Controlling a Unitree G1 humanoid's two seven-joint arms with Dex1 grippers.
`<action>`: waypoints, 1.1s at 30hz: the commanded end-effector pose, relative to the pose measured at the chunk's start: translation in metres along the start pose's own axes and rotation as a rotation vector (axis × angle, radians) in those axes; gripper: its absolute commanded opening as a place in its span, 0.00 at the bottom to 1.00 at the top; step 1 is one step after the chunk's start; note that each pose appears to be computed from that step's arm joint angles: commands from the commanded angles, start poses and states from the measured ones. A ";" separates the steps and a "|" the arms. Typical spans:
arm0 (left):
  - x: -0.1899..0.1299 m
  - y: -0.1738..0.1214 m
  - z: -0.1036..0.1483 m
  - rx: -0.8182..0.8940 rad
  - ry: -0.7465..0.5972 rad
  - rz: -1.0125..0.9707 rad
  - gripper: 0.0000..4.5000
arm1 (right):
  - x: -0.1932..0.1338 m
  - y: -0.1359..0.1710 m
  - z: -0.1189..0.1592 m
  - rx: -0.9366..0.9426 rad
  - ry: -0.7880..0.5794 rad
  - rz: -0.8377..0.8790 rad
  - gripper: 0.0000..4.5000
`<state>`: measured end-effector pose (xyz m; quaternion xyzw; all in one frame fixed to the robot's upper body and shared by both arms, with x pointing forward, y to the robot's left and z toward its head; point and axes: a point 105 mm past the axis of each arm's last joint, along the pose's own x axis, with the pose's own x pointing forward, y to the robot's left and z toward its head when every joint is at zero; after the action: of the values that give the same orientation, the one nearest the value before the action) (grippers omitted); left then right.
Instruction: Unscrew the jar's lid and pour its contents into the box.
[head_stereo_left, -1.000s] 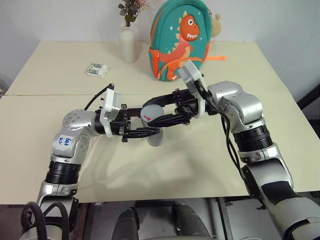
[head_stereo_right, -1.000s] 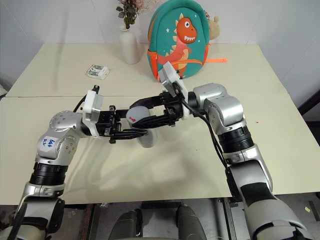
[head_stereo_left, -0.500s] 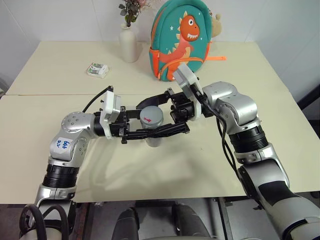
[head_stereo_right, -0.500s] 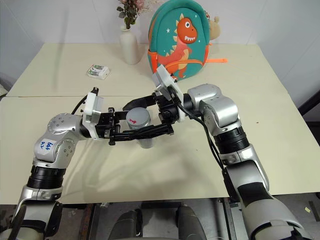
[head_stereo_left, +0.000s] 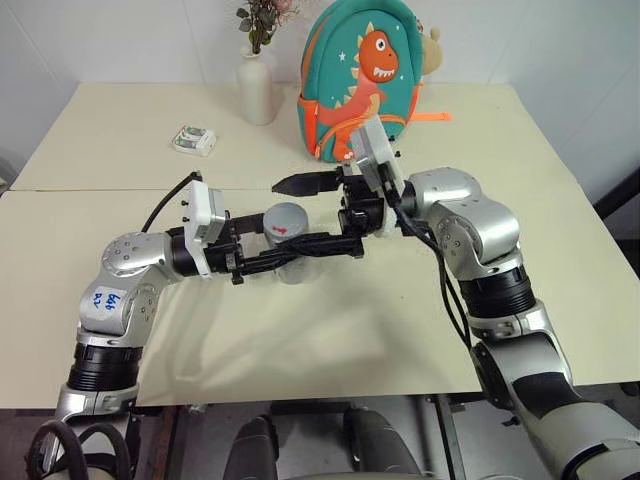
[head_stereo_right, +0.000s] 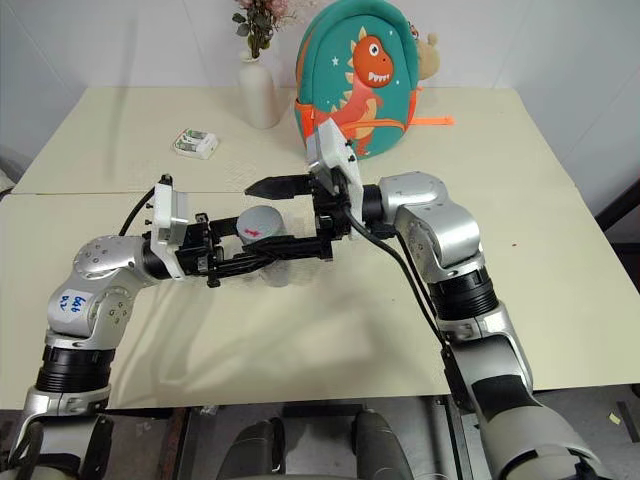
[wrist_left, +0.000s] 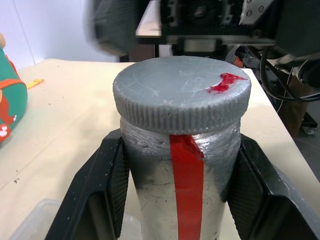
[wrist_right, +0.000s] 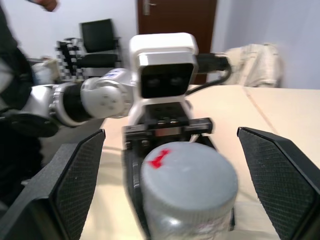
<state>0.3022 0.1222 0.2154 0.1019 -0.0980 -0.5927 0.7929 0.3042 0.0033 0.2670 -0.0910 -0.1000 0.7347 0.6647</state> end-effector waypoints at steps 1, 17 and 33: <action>0.000 -0.001 0.009 0.044 -0.006 0.011 0.51 | 0.009 -0.004 0.008 -0.037 -0.012 -0.047 0.99; -0.001 -0.007 0.008 0.032 -0.017 0.019 0.51 | 0.011 -0.019 0.001 0.005 0.009 -0.106 0.99; -0.005 -0.006 0.011 0.029 -0.031 0.016 0.51 | -0.059 -0.045 -0.011 0.003 0.078 -0.257 0.99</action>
<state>0.3012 0.1264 0.2071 0.0934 -0.0802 -0.5734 0.8100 0.3511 -0.0376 0.2597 -0.1028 -0.0689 0.6579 0.7428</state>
